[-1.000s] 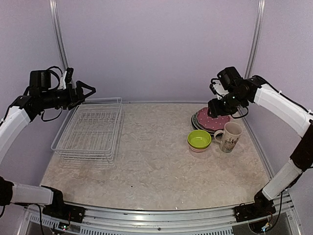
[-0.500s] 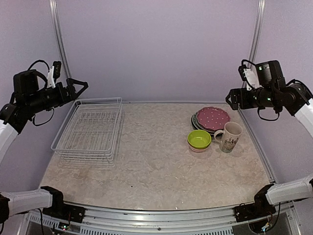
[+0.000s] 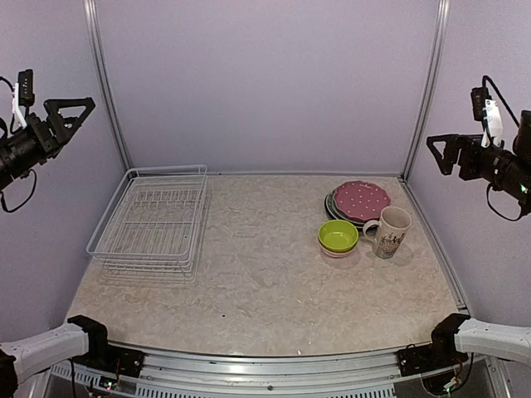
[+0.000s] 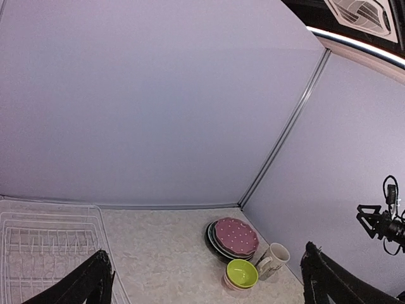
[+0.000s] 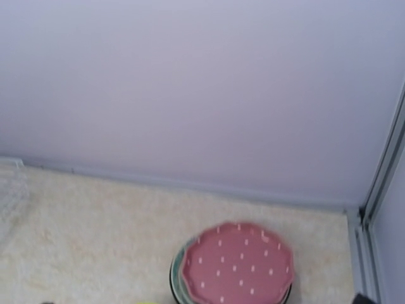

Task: Unload the mixed dishes from the dish rack
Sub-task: Reset both arms

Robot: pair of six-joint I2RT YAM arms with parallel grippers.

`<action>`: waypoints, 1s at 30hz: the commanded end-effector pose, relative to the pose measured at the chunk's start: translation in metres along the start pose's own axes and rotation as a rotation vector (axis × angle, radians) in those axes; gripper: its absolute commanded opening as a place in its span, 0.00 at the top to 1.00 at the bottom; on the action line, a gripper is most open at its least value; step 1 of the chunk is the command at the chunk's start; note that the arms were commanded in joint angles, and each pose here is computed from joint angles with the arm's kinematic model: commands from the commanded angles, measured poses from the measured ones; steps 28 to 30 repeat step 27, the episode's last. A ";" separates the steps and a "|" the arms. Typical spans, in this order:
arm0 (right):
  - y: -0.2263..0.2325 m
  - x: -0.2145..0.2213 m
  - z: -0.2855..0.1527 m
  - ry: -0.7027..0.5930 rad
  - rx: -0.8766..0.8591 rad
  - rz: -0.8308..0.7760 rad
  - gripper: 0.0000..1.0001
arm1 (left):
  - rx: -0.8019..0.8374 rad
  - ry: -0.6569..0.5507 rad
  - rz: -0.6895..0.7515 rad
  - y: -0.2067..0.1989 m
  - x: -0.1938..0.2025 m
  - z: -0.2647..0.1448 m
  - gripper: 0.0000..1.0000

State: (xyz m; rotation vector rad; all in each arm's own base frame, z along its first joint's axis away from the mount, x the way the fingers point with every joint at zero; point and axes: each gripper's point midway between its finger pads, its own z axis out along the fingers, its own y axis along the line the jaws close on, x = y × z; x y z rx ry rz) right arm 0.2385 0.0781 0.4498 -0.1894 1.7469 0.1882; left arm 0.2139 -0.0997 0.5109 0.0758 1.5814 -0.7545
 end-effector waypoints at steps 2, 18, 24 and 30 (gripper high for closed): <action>0.002 -0.017 -0.019 -0.098 -0.031 -0.012 0.00 | -0.038 -0.026 -0.007 -0.006 -0.012 -0.024 0.01; 0.002 -0.021 -0.028 -0.148 -0.048 -0.003 0.00 | -0.078 -0.105 0.055 -0.008 -0.026 -0.049 0.01; -0.001 -0.020 -0.029 -0.165 -0.036 0.008 0.00 | -0.086 -0.104 0.063 -0.006 -0.024 -0.049 0.01; -0.007 -0.014 -0.025 -0.148 0.003 0.010 0.00 | -0.085 -0.098 0.061 -0.005 -0.023 -0.047 0.01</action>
